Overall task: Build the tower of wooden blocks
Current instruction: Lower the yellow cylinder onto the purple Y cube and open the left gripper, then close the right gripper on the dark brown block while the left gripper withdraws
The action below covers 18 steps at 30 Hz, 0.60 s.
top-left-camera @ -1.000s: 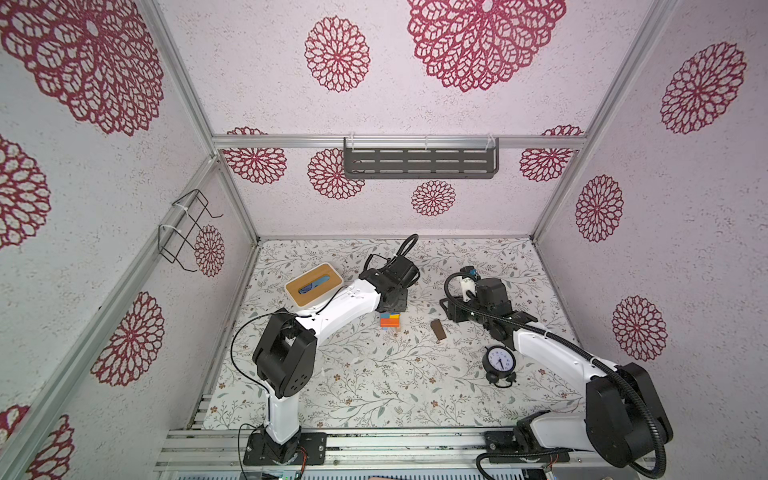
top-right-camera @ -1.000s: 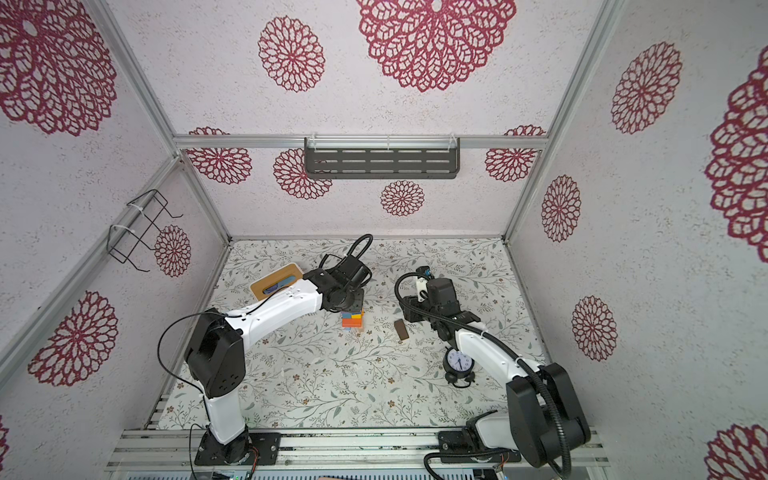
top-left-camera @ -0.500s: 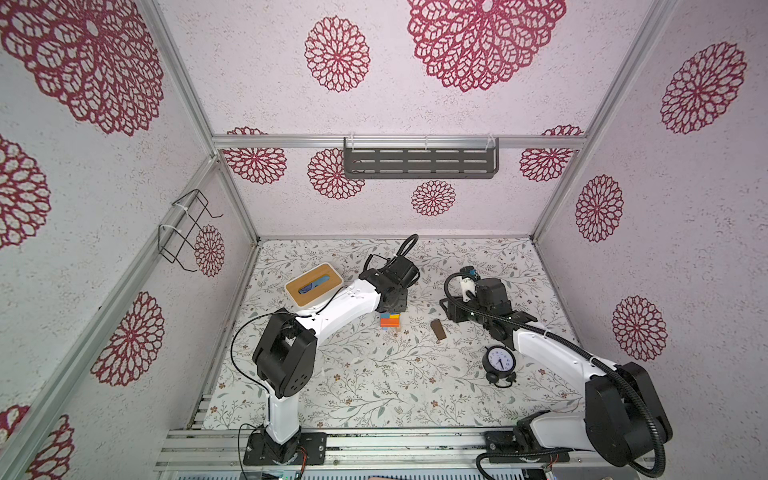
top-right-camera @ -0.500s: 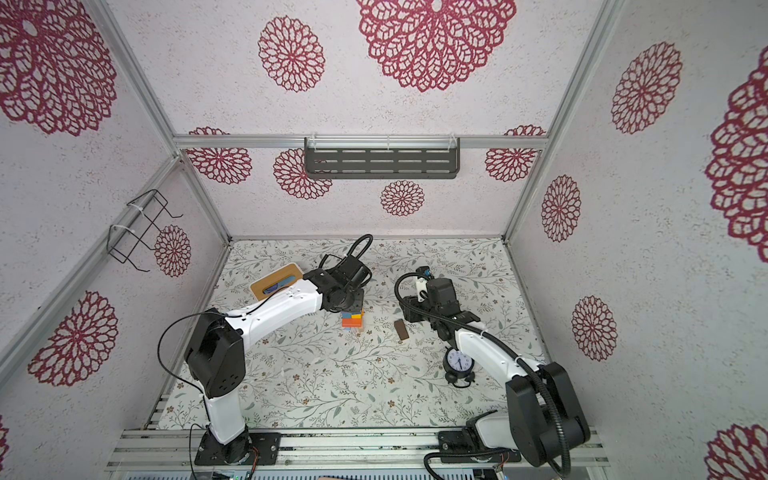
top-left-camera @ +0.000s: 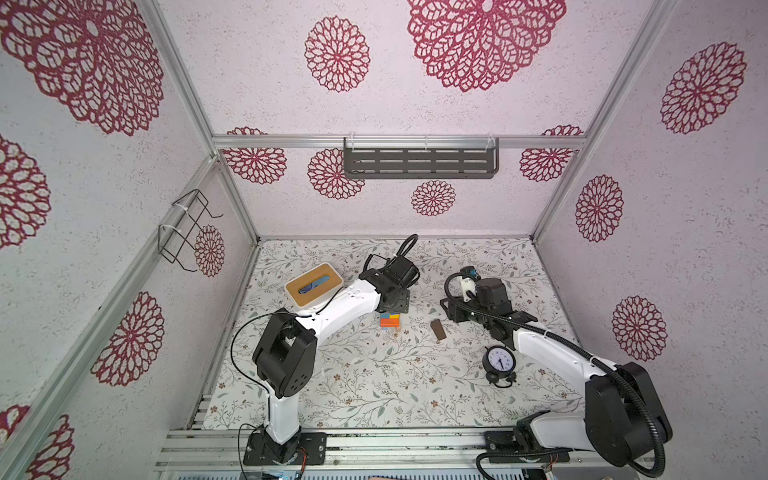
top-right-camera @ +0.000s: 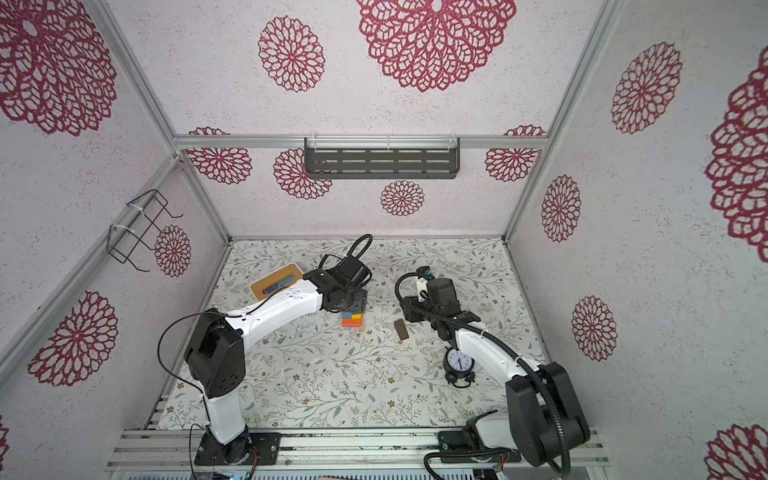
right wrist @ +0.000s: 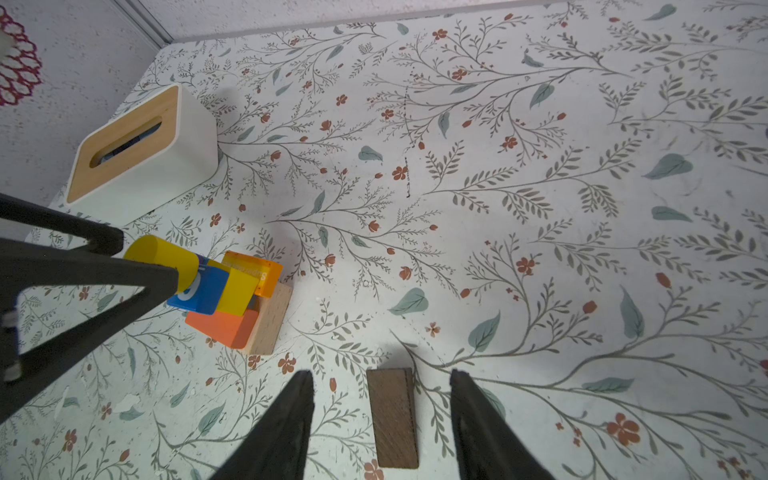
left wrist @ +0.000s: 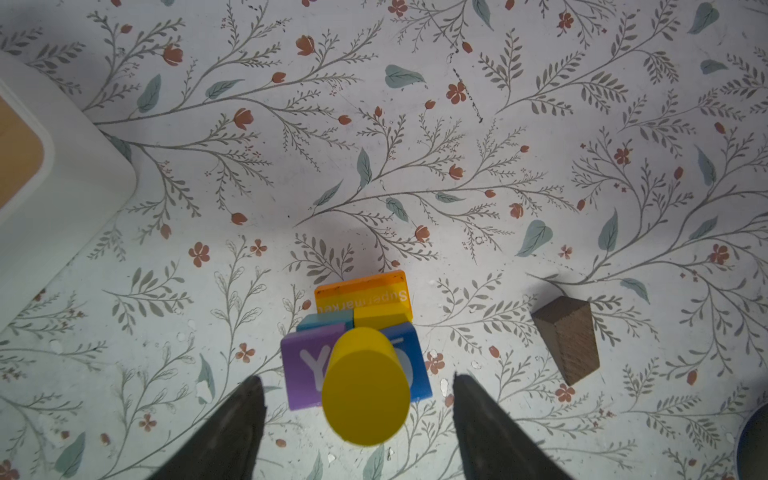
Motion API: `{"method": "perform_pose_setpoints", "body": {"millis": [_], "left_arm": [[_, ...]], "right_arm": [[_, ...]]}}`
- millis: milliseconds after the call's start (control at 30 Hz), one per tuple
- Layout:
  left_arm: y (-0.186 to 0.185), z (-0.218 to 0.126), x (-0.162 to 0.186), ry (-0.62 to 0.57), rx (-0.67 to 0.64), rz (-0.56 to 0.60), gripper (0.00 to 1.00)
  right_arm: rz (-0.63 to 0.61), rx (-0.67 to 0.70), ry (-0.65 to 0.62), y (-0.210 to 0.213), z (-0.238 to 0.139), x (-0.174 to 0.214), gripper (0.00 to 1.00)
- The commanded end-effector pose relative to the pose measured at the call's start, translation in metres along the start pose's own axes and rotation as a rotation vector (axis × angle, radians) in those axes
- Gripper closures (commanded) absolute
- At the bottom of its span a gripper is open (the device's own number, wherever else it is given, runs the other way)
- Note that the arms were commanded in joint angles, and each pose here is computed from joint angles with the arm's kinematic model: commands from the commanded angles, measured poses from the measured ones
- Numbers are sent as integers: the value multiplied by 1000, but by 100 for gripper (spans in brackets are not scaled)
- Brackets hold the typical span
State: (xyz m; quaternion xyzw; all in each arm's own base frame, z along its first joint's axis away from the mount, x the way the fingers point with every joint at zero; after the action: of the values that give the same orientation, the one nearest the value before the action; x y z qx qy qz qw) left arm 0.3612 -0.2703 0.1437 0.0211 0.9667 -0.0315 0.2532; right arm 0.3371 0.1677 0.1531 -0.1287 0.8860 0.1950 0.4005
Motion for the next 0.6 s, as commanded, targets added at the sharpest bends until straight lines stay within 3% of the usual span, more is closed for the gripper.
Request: {"method": "perform_pose_setpoints", "body": {"millis": [0,300,500,567], "left_arm": [[4,-24,-12,-65,7,-15,18],[22,-65,-18,-159,32,-33,9],[34,-79,-3,-193,93,-56,0],[39,-80,5,-191,103,-67,1]], "right_arm": [[15,34,31,-5,0,-2,44],[32,42,181,-9,8,32,42],[31,43,270,-9,24,54,39],[16,41,292,-5,29,56,39]]}}
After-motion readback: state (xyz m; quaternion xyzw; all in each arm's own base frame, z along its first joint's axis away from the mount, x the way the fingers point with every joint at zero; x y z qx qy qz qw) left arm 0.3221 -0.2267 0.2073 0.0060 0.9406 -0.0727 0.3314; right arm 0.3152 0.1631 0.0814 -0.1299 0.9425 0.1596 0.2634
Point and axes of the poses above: each gripper's point midway between its finger pads, its own z axis out along the fingers, its own y axis along the line the jaws close on, x = y × z, the point moved 2 cm from there along -z, back along the fingers, and after that the axes turned 4 degrees about -z, right-handed, at the moved point
